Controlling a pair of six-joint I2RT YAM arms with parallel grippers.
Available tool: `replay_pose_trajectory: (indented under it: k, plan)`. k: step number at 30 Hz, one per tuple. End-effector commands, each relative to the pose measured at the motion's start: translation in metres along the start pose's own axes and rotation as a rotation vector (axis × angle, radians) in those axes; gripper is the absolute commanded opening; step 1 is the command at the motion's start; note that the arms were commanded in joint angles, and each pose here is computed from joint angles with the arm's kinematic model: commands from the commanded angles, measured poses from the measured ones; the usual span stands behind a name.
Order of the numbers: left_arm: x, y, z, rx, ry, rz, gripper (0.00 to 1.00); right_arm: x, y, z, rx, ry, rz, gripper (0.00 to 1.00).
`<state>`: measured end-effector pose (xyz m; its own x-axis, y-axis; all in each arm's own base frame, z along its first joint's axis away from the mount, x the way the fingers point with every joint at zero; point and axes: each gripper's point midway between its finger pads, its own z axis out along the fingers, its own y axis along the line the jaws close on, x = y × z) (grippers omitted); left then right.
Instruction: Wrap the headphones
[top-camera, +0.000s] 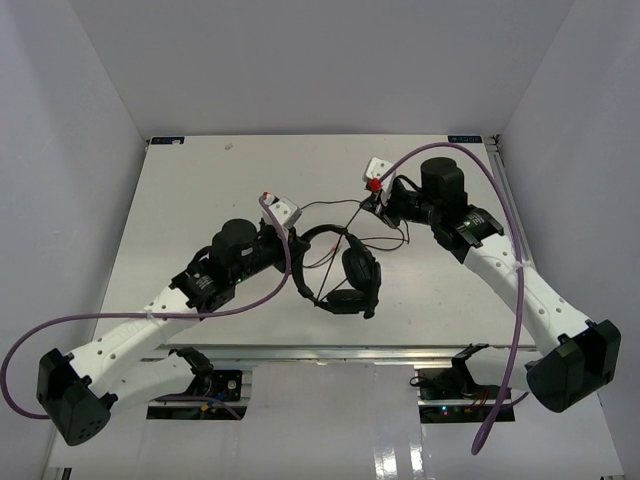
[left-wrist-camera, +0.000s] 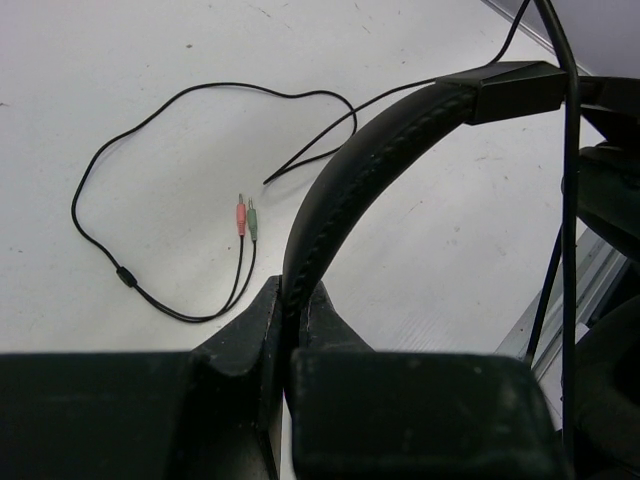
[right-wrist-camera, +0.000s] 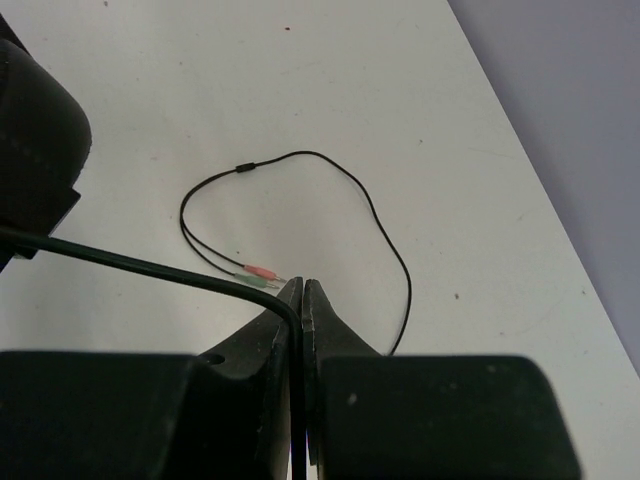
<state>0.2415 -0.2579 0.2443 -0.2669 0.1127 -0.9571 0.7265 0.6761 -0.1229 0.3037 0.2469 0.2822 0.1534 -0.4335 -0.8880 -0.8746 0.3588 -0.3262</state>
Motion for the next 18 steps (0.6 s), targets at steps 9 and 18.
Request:
replay_pose_trajectory:
  k: [9,18]
  plan:
    - [-0.146,-0.038,-0.030,0.110,-0.254,-0.179,0.00,-0.013,0.067,0.008,-0.406,-0.294,0.256,0.08]
    - [-0.276,-0.025,-0.061,0.012,-0.534,-0.369,0.00,-0.036,0.084,0.014,-0.597,-0.405,0.438,0.09]
